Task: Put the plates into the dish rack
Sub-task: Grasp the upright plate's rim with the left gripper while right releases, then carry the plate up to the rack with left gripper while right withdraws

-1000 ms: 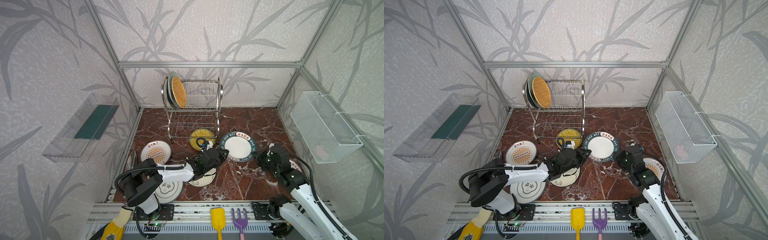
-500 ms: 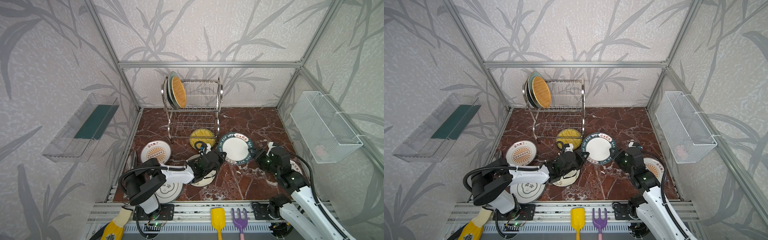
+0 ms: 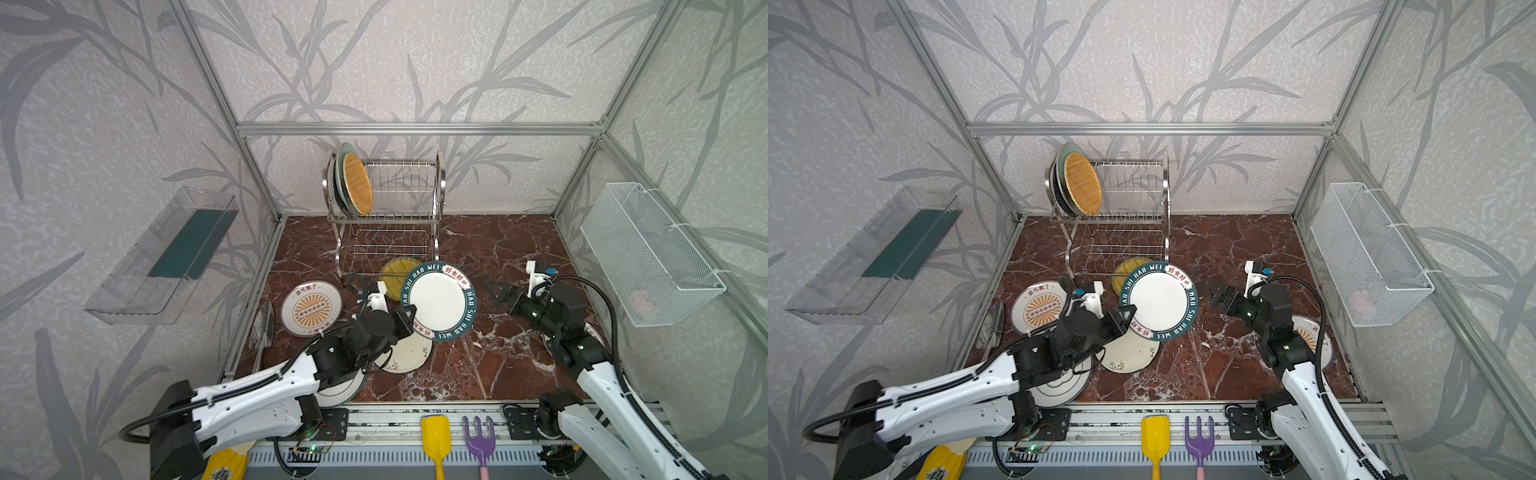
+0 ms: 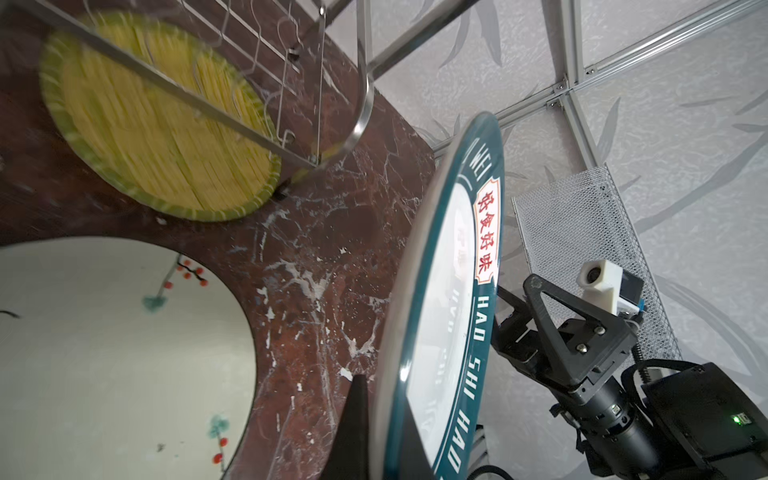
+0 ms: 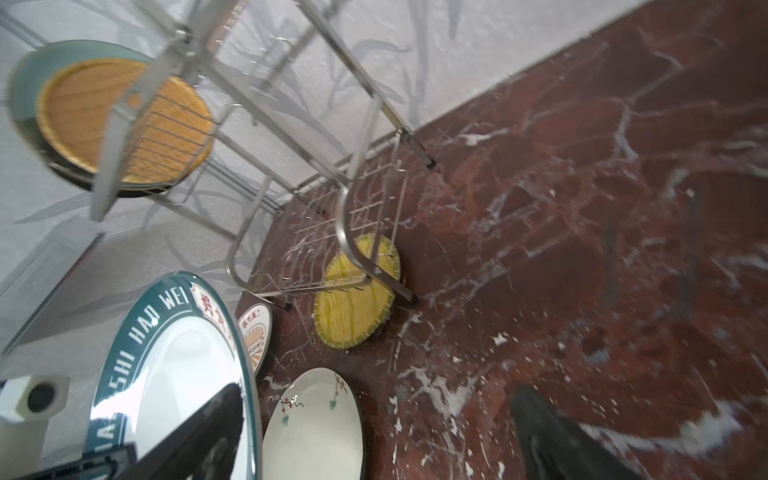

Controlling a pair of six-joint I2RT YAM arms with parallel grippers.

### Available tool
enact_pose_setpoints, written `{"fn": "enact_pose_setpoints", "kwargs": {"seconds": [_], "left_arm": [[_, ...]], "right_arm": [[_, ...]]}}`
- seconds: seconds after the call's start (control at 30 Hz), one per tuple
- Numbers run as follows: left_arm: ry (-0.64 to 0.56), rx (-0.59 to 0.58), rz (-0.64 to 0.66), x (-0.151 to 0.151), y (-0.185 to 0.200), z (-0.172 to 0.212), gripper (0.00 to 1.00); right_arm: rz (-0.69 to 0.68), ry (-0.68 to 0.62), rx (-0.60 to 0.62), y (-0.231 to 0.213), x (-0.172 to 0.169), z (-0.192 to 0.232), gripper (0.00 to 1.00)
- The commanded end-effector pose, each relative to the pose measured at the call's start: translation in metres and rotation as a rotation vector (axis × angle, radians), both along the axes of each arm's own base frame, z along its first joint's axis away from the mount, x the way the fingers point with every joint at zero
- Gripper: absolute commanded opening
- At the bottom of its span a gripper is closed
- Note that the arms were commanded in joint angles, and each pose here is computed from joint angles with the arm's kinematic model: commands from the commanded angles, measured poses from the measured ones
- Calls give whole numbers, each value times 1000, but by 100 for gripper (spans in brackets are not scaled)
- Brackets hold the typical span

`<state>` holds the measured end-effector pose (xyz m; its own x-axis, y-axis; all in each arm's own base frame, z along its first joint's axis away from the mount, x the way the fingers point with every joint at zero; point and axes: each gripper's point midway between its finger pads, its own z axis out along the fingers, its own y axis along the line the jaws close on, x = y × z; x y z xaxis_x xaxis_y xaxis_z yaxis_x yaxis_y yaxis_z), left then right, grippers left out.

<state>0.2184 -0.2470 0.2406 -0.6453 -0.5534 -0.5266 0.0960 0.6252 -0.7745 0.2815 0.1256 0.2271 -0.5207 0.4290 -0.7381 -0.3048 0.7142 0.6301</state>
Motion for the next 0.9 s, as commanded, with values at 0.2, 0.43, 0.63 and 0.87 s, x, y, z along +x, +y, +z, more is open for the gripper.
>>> {"fn": "enact_pose_setpoints", "kwargs": {"seconds": [0.2,0.43,0.63,0.87], "left_arm": [[-309,334,168,3,86,132,0],[-476,518,380,31,96,218,0],[-579,722,599,61,97,281,0],[-536,815,604,114,98,298,0]], "right_arm": [[351,-495,128,49,-52,61,99],[385,-621,24,67,-78,62,99],[379,-645,-3,69,-85,57,99],[392,-642,12,72,-87,54,99]]}}
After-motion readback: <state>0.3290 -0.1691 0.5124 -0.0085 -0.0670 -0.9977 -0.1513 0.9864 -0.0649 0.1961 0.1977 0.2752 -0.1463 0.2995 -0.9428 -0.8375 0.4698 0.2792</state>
